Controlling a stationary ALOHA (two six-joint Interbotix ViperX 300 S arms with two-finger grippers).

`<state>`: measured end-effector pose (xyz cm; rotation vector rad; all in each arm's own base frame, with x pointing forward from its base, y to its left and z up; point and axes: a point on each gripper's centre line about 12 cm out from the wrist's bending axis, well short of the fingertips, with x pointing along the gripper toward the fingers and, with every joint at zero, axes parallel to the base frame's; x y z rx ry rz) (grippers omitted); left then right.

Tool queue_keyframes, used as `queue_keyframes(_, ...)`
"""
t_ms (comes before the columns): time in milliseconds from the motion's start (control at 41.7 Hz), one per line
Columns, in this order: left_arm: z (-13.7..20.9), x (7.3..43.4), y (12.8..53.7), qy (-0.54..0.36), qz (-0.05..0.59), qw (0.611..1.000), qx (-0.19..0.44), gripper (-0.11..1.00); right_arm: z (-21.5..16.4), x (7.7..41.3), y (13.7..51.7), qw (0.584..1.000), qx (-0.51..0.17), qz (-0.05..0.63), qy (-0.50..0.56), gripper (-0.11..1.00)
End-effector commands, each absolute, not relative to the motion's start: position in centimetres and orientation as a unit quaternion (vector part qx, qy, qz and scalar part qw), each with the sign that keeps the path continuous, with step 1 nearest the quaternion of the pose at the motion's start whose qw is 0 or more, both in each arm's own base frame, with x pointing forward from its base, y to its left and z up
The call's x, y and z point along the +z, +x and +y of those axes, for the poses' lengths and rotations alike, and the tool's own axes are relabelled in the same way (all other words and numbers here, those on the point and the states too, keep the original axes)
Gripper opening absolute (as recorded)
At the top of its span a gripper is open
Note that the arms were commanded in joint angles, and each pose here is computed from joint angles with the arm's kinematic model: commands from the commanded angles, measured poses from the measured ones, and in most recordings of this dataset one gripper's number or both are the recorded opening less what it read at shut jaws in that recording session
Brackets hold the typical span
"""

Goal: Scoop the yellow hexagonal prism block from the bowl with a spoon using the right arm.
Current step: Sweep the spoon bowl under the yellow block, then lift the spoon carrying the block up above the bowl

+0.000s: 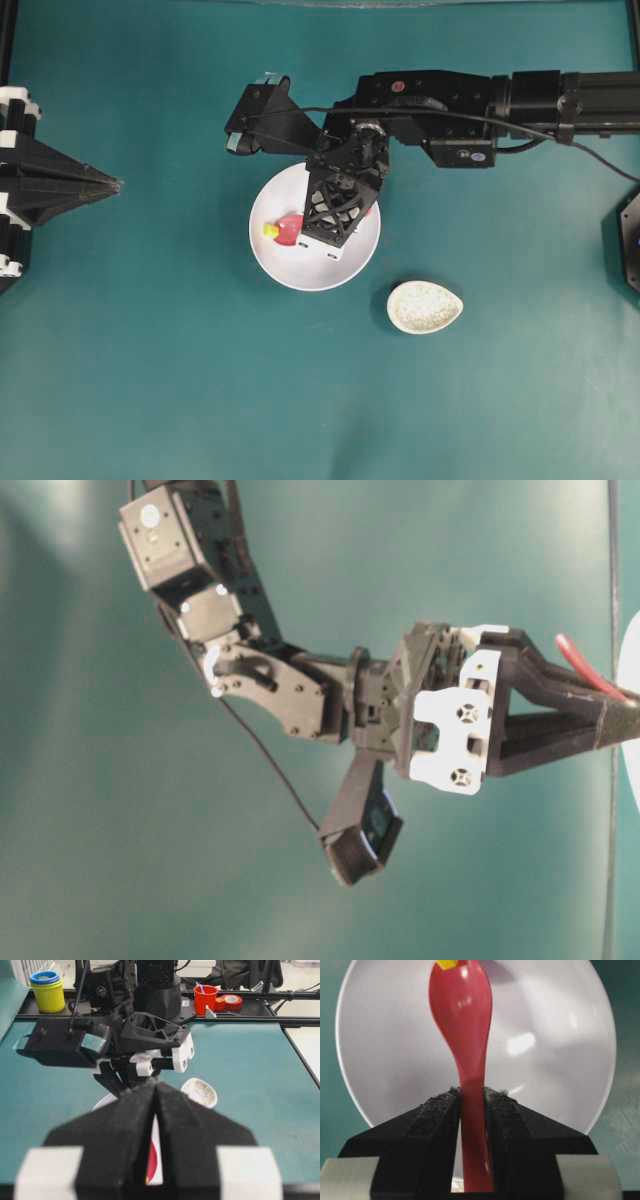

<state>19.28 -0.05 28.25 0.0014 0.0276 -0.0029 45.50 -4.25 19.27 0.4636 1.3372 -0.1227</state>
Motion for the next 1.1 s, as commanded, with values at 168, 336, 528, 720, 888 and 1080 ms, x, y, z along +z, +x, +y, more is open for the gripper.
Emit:
queue_keyframes(168, -0.1, 29.2, 19.5, 0.001, 0.002, 1.0, -0.002, 0.0, -4.1, 21.5, 45.3, 0.786, -0.054, 0.577, 0.216, 0.22)
queue_keyframes(336, -0.1, 29.2, 19.5, 0.0, 0.002, 1.0, -0.002, 0.0, -4.0, 21.3, 44.7, 0.792, -0.055, 0.566, 0.221, 0.22)
queue_keyframes(528, -0.1, 29.2, 19.5, 0.0, 0.002, 1.0, -0.002, 0.0, -3.9, 21.0, 43.9, 0.806, -0.061, 0.543, 0.228, 0.22)
queue_keyframes(720, -0.1, 29.1, 19.5, 0.0, 0.003, 1.0, -0.002, 0.0, -3.8, 20.6, 42.7, 0.815, -0.068, 0.524, 0.237, 0.22)
queue_keyframes(888, -0.1, 29.1, 19.5, 0.0, 0.004, 1.0, -0.002, 0.0, -3.8, 20.4, 41.3, 0.828, -0.076, 0.498, 0.246, 0.22)
queue_keyframes(1080, -0.1, 29.0, 19.5, 0.0, 0.005, 1.0, -0.002, 0.0, -3.7, 20.6, 40.0, 0.843, -0.084, 0.466, 0.254, 0.22)
